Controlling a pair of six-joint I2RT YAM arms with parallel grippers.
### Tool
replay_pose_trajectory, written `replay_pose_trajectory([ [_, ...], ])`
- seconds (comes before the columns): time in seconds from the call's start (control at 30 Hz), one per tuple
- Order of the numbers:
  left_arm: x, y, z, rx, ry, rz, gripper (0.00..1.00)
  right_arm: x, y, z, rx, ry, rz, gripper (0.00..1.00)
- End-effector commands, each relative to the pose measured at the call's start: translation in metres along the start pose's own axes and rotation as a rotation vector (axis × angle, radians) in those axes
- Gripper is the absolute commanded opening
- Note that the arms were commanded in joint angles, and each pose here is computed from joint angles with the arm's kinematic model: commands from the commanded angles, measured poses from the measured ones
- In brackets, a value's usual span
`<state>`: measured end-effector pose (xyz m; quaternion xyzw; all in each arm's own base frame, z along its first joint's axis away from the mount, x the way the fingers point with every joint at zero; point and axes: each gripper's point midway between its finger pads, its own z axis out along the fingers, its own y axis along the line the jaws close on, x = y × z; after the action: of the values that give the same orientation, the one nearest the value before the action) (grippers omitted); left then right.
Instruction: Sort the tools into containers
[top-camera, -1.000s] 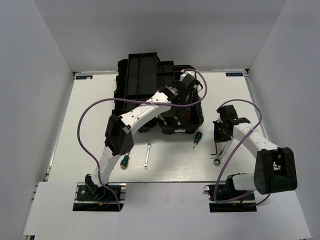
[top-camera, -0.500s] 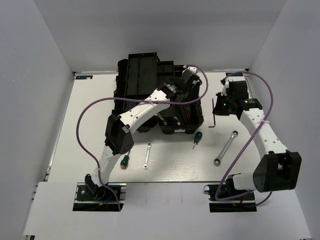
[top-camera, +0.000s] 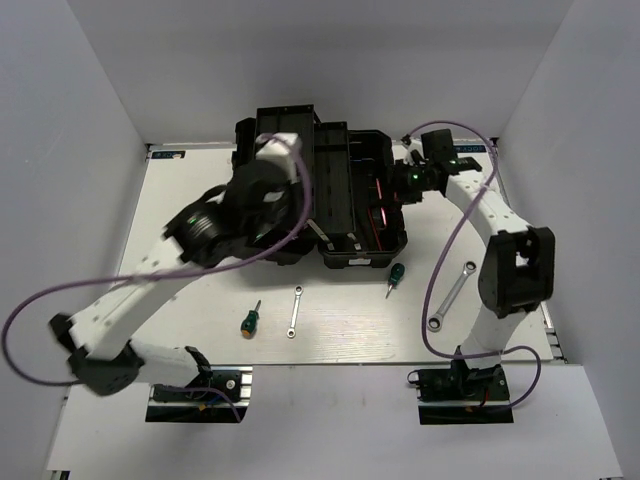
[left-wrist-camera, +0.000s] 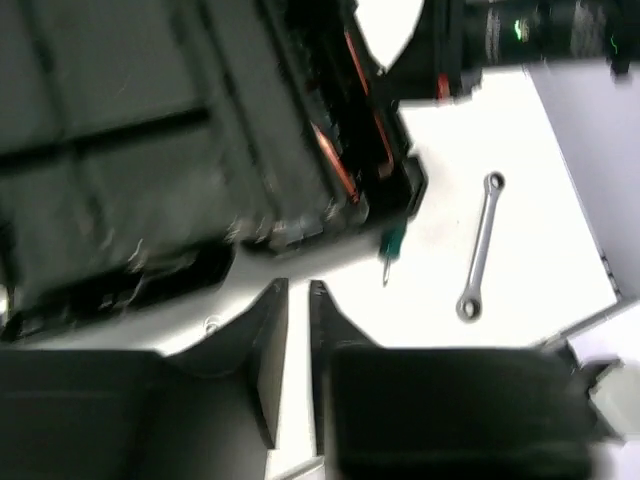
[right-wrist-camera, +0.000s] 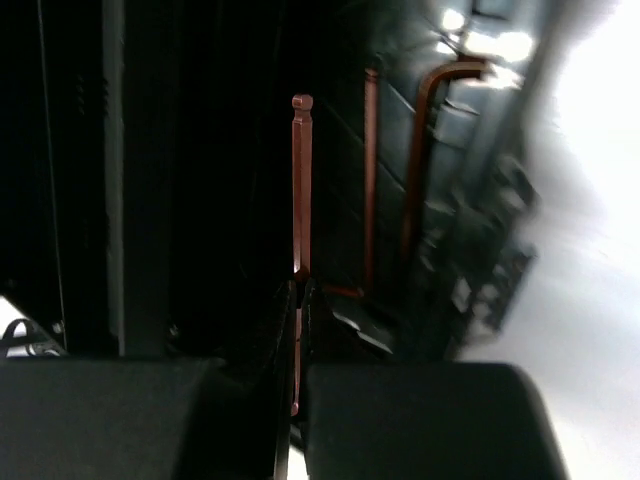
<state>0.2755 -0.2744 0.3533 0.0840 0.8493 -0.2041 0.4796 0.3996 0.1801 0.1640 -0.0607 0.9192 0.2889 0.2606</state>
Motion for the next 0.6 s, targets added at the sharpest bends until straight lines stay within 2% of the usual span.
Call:
replay_pose_trajectory([
  [0.0, 0.067, 0.034, -0.022, -0.045, 0.166, 0.026, 0.28, -0.027, 0.033, 0.004, -0.089, -0.049, -0.045, 0.00],
  [0.03, 0.079, 0.040, -0.025, -0.052, 0.199, 0.036, 0.42, -0.024, 0.032, 0.010, -0.079, -0.035, -0.051, 0.00],
  [0.07, 0.091, 0.043, -0.030, -0.063, 0.230, 0.034, 0.48, -0.022, 0.031, 0.016, -0.072, -0.027, -0.061, 0.00],
  [0.1, 0.114, 0.057, -0.033, -0.107, 0.302, 0.047, 0.53, -0.020, 0.029, 0.019, -0.063, -0.023, -0.065, 0.14],
  [0.13, 0.121, 0.061, -0.038, -0.122, 0.318, 0.025, 0.57, -0.018, 0.026, 0.021, -0.051, -0.018, -0.077, 0.18],
  [0.23, 0.151, 0.078, -0.045, -0.175, 0.386, 0.006, 0.60, -0.007, 0.018, 0.026, -0.031, 0.014, -0.076, 0.36],
  [0.27, 0.156, 0.082, -0.050, -0.187, 0.389, -0.029, 0.66, -0.007, 0.016, 0.022, -0.030, 0.008, -0.081, 0.38],
  [0.3, 0.170, 0.089, -0.052, -0.215, 0.423, -0.035, 0.68, -0.008, 0.018, 0.020, -0.034, 0.005, -0.086, 0.40],
  [0.43, 0.210, 0.106, -0.065, -0.275, 0.514, -0.087, 0.69, -0.013, 0.031, -0.003, -0.061, -0.031, -0.122, 0.47],
  [0.5, 0.226, 0.112, -0.072, -0.308, 0.562, -0.105, 0.69, -0.011, 0.046, -0.018, -0.083, -0.044, -0.151, 0.47],
  [0.57, 0.232, 0.120, -0.080, -0.349, 0.581, -0.109, 0.69, -0.006, 0.035, -0.029, -0.062, -0.034, -0.151, 0.48],
])
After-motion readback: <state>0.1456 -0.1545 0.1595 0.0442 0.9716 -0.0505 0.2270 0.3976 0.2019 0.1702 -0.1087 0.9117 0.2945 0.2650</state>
